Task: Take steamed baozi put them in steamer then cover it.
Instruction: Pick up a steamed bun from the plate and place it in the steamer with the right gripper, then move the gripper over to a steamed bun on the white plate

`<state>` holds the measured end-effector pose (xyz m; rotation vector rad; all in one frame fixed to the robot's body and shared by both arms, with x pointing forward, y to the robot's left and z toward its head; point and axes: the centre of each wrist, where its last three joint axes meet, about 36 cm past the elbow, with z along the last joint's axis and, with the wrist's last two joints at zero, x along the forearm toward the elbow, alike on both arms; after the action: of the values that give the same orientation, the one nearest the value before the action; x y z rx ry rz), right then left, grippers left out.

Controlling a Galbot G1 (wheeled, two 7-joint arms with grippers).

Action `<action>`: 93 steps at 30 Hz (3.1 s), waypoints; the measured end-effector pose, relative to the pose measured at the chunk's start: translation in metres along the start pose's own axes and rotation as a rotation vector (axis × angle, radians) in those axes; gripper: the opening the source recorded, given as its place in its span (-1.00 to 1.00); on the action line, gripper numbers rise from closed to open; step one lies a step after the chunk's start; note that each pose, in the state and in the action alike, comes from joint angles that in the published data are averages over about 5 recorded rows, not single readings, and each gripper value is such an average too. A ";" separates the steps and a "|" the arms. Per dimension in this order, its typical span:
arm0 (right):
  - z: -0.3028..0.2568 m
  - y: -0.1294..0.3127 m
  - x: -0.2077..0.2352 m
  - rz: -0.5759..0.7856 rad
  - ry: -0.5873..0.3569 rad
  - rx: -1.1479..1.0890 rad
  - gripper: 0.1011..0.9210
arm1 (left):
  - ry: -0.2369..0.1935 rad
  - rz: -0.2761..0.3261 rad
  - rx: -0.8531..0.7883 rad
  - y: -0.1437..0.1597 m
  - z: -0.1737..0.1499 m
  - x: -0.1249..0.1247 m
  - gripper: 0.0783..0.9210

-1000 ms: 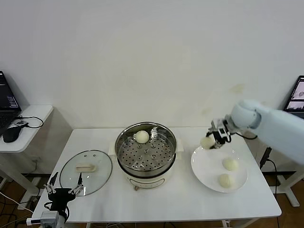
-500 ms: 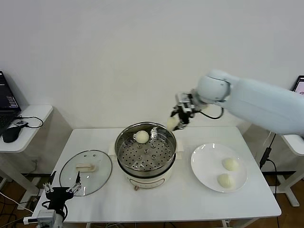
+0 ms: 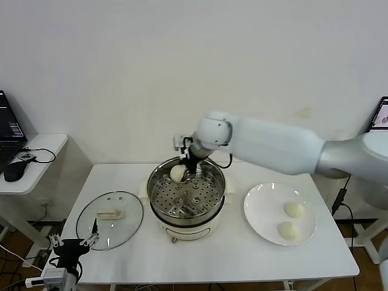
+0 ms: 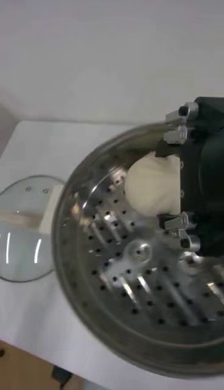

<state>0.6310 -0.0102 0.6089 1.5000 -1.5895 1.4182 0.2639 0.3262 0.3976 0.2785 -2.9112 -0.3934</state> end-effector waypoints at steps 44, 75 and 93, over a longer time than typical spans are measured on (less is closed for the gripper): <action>0.182 0.057 0.146 -0.036 0.188 0.122 0.76 | -0.019 0.029 -0.014 -0.007 -0.008 0.007 0.77; 0.348 0.204 0.082 -0.113 0.337 -0.030 0.76 | 0.011 0.022 -0.045 -0.009 -0.001 0.020 0.77; 0.365 0.208 0.043 -0.102 0.327 -0.096 0.62 | 0.013 0.012 -0.050 -0.006 0.002 0.017 0.77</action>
<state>0.5263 -0.3939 0.4674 1.2048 -1.3416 1.4238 0.2479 0.3175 0.3973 0.2552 -2.8846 -0.4602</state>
